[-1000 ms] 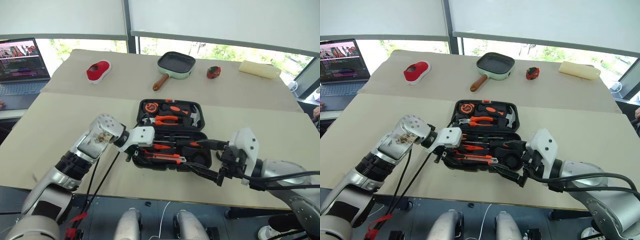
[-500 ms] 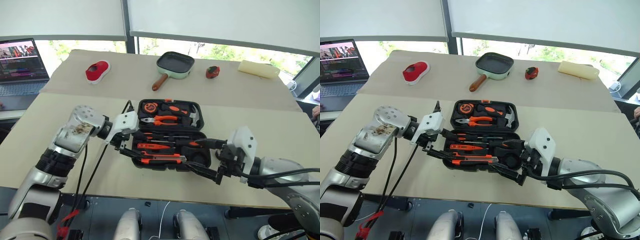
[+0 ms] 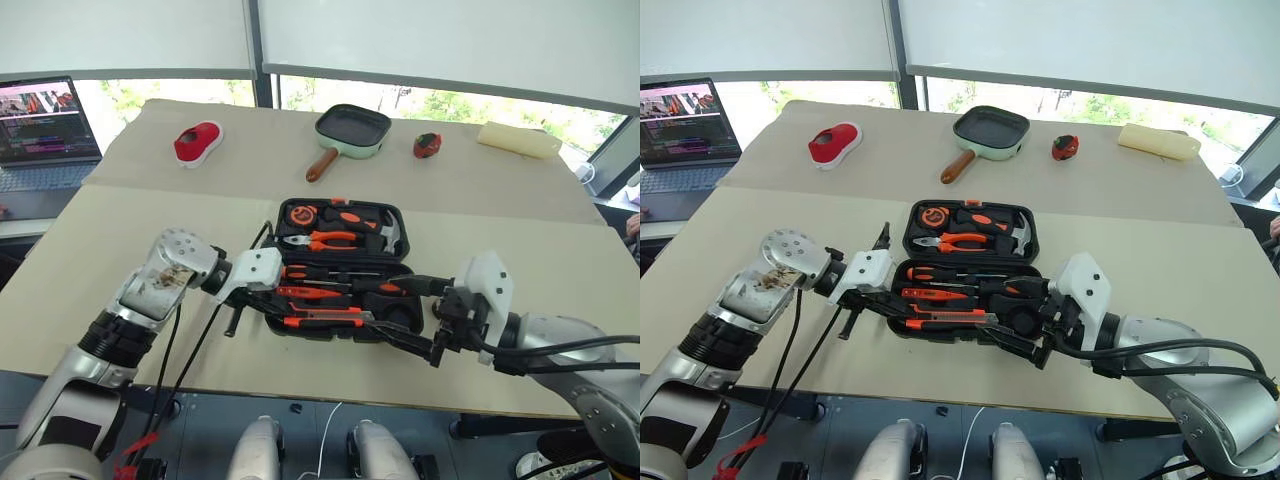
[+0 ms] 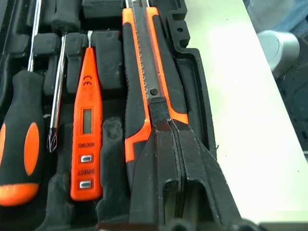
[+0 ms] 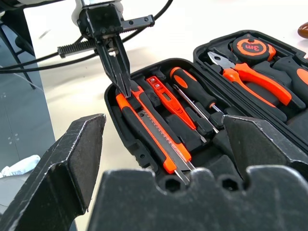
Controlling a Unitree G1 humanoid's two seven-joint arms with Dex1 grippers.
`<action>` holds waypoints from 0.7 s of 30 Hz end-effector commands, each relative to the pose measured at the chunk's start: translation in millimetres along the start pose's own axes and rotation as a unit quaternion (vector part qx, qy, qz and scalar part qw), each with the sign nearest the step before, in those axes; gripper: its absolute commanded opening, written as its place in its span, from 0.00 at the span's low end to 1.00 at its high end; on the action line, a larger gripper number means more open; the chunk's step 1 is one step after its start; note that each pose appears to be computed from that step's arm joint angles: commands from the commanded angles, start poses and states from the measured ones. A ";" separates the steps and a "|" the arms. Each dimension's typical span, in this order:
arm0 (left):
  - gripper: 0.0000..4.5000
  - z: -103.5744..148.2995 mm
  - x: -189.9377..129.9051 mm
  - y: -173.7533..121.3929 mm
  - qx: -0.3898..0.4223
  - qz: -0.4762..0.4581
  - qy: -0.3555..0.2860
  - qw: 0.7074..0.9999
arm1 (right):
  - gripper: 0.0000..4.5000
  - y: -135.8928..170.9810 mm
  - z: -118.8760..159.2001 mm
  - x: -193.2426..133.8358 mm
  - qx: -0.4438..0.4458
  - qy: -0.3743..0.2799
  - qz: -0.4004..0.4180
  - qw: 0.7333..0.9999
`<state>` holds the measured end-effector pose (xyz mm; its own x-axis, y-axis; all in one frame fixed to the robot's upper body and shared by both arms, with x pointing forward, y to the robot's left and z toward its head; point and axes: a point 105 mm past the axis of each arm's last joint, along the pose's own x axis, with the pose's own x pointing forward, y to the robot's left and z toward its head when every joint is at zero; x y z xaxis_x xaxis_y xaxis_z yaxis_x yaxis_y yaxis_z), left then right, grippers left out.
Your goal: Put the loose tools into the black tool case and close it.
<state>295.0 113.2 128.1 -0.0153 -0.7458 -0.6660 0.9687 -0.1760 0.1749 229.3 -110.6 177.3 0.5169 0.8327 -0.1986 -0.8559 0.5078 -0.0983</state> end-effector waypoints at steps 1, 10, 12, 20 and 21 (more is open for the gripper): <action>0.00 -17.7 9.2 -3.3 0.002 0.000 0.039 0.999 | 1.00 0.1 8.4 0.6 -0.011 -0.016 -0.001 1.000; 0.00 -17.8 15.4 -1.0 -0.013 0.000 0.020 1.000 | 1.00 0.0 9.2 0.3 -0.011 -0.015 0.001 1.000; 0.00 1.4 7.4 1.8 -0.017 -0.004 -0.027 0.999 | 1.00 0.0 9.4 0.1 -0.011 -0.015 0.002 1.000; 0.00 30.3 8.8 19.4 0.023 0.011 -0.076 0.997 | 1.00 -0.5 8.0 1.0 -0.011 -0.012 0.003 1.000; 0.00 28.3 13.9 20.9 0.028 0.012 -0.068 0.997 | 1.00 -0.2 8.0 1.3 -0.012 -0.012 0.004 1.000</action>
<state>304.7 87.2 145.5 -0.0391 -0.8409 -0.5397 0.9635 -0.1750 0.2027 232.6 -110.8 179.3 0.5193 0.8331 -0.1905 -0.8545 0.5101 -0.0983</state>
